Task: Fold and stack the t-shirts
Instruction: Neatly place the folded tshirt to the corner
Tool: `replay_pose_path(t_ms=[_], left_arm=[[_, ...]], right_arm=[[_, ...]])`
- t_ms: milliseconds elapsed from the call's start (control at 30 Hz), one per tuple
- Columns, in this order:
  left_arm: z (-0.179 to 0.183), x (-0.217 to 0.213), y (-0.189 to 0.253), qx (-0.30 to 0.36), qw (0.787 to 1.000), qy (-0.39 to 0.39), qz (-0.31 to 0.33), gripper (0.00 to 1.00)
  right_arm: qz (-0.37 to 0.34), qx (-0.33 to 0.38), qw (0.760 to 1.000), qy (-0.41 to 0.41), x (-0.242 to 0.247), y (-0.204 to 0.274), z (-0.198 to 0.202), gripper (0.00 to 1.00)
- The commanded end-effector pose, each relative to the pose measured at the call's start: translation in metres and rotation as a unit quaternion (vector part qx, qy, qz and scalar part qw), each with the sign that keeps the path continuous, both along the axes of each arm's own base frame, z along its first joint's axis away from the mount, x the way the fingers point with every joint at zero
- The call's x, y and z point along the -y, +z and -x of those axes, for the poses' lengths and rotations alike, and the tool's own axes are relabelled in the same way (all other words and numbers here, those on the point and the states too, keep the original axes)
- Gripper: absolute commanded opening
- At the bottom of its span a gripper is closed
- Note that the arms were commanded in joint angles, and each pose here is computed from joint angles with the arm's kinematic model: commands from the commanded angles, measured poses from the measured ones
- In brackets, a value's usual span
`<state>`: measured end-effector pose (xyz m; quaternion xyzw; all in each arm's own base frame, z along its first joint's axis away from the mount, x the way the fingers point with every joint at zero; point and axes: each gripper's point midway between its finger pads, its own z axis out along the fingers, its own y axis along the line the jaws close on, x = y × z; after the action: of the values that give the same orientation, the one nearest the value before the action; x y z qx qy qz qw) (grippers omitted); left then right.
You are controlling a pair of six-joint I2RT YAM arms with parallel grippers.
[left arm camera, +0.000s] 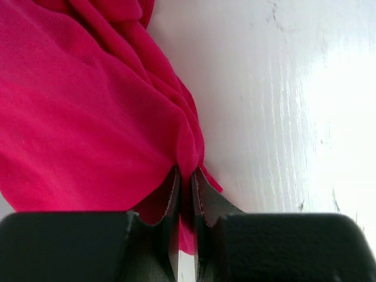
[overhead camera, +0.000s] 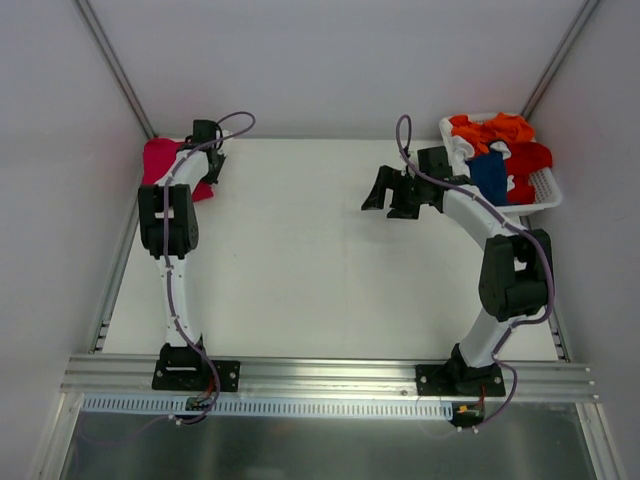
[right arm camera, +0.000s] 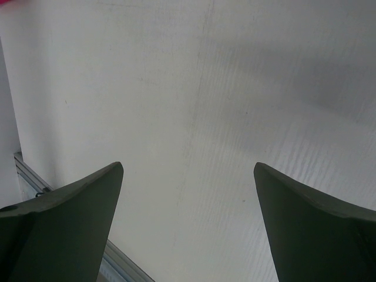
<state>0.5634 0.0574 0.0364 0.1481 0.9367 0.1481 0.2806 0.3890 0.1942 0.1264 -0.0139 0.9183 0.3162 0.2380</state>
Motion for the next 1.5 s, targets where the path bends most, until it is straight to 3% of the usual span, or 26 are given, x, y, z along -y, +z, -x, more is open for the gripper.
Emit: replay_pose_path(t_ms=[0, 100, 200, 333, 433, 533, 600, 767, 900, 967, 1033, 1167, 1333, 1467], left_arm=[[0.009, 0.001, 0.037, 0.013, 0.999, -0.037, 0.010, 0.00], [0.013, 0.002, 0.052, 0.027, 0.999, -0.037, 0.020, 0.01], [0.012, 0.003, 0.081, 0.059, 0.997, -0.028, 0.034, 0.58], [0.010, 0.000, 0.136, 0.127, 0.989, 0.043, 0.055, 0.76], [0.027, -0.010, 0.176, 0.191, 0.963, 0.163, 0.097, 0.79], [0.044, -0.033, 0.173, 0.215, 0.928, 0.268, 0.147, 0.79], [0.050, -0.033, 0.170, 0.212, 0.919, 0.283, 0.174, 0.79], [0.062, -0.017, 0.177, 0.206, 0.921, 0.259, 0.204, 0.78], [0.087, 0.027, 0.201, 0.201, 0.927, 0.179, 0.263, 0.77], [0.105, 0.058, 0.202, 0.183, 0.930, 0.128, 0.292, 0.85], [0.126, 0.077, 0.222, 0.188, 0.920, 0.089, 0.331, 0.99], [0.167, 0.116, 0.247, 0.177, 0.894, 0.021, 0.412, 0.99], [0.204, 0.120, 0.230, 0.169, 0.881, 0.056, 0.438, 0.99], [0.217, 0.122, 0.222, 0.164, 0.876, 0.070, 0.447, 0.99]], right_arm=[[-0.016, 0.030, 0.999, 0.005, -0.003, 0.025, 0.004, 0.99], [-0.020, 0.034, 0.999, 0.009, -0.004, 0.027, 0.005, 0.99], [-0.027, 0.045, 0.998, 0.019, -0.008, 0.034, 0.003, 1.00], [-0.020, 0.074, 0.997, 0.030, -0.008, 0.055, -0.003, 0.99], [-0.022, 0.101, 0.994, 0.034, -0.008, 0.073, -0.007, 0.99], [-0.052, 0.122, 0.990, 0.040, -0.016, 0.088, -0.013, 0.99], [-0.063, 0.123, 0.990, 0.043, -0.021, 0.092, -0.013, 0.99], [-0.061, 0.134, 0.988, 0.035, -0.020, 0.098, -0.015, 0.99], [-0.030, 0.156, 0.987, 0.004, -0.005, 0.110, -0.015, 1.00], [0.008, 0.166, 0.986, -0.031, 0.012, 0.113, -0.018, 0.99], [0.043, 0.179, 0.981, -0.055, 0.028, 0.126, -0.014, 1.00], [0.124, 0.220, 0.963, -0.093, 0.063, 0.149, -0.012, 0.99], [0.160, 0.261, 0.939, -0.156, 0.093, 0.167, -0.005, 0.99], [0.143, 0.285, 0.934, -0.162, 0.092, 0.168, 0.002, 0.99]])
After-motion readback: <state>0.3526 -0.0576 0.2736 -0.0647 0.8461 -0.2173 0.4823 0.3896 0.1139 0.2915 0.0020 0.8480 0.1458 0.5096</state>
